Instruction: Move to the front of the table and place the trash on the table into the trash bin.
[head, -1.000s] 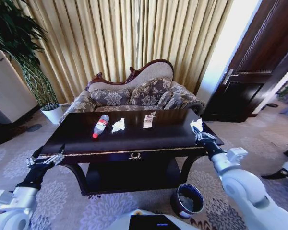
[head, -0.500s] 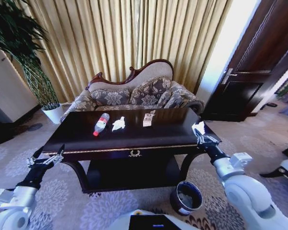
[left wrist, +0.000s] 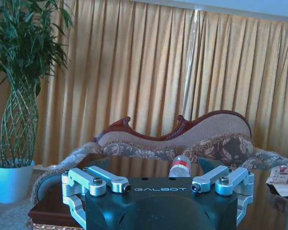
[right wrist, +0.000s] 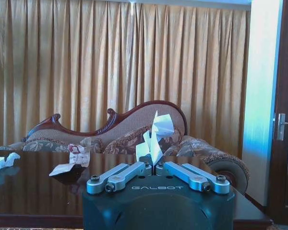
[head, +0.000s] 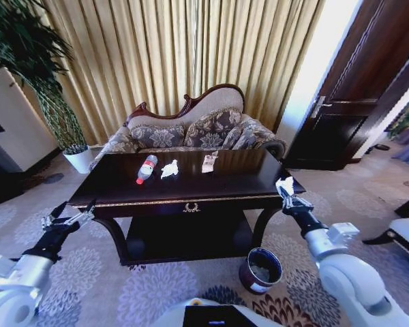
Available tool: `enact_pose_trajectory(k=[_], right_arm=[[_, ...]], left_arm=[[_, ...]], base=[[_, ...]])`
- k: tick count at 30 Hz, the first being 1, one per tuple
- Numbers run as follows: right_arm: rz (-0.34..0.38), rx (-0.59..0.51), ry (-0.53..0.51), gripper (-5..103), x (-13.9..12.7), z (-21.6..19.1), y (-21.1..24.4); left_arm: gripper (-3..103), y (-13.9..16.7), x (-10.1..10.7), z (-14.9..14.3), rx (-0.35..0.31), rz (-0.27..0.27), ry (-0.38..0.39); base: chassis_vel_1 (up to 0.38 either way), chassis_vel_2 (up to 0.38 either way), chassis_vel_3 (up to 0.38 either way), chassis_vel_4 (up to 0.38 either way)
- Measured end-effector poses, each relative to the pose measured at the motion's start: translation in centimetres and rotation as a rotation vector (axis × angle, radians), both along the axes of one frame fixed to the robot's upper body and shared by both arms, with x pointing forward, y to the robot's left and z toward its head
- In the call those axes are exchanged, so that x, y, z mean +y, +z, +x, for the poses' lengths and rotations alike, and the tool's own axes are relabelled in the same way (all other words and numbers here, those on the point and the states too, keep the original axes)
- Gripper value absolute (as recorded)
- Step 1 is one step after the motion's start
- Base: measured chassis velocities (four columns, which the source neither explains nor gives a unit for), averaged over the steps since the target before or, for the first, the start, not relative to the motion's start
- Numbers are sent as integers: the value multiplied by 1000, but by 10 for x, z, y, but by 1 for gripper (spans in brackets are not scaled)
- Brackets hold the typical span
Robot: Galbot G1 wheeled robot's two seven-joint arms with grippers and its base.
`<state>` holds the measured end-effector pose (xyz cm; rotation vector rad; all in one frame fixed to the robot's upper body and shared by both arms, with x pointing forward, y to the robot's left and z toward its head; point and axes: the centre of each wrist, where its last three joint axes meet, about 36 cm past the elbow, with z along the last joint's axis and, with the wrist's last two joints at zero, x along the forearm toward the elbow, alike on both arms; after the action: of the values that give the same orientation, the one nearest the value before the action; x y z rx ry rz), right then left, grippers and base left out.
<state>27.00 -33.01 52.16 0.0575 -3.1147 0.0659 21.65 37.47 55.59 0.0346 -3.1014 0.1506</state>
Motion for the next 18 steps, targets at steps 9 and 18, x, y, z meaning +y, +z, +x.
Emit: enact_pose_trajectory(k=[9,18], right_arm=[[-11,-22,17,0,-1,1,-1],[-27,27,59,0,-1,12,-17]], left_arm=[[100,25,-1,14,-23,80,-24],[100,19,11,24,0,82,-19]], base=[[81,-78,-79,76],[22,-25,-27,21]])
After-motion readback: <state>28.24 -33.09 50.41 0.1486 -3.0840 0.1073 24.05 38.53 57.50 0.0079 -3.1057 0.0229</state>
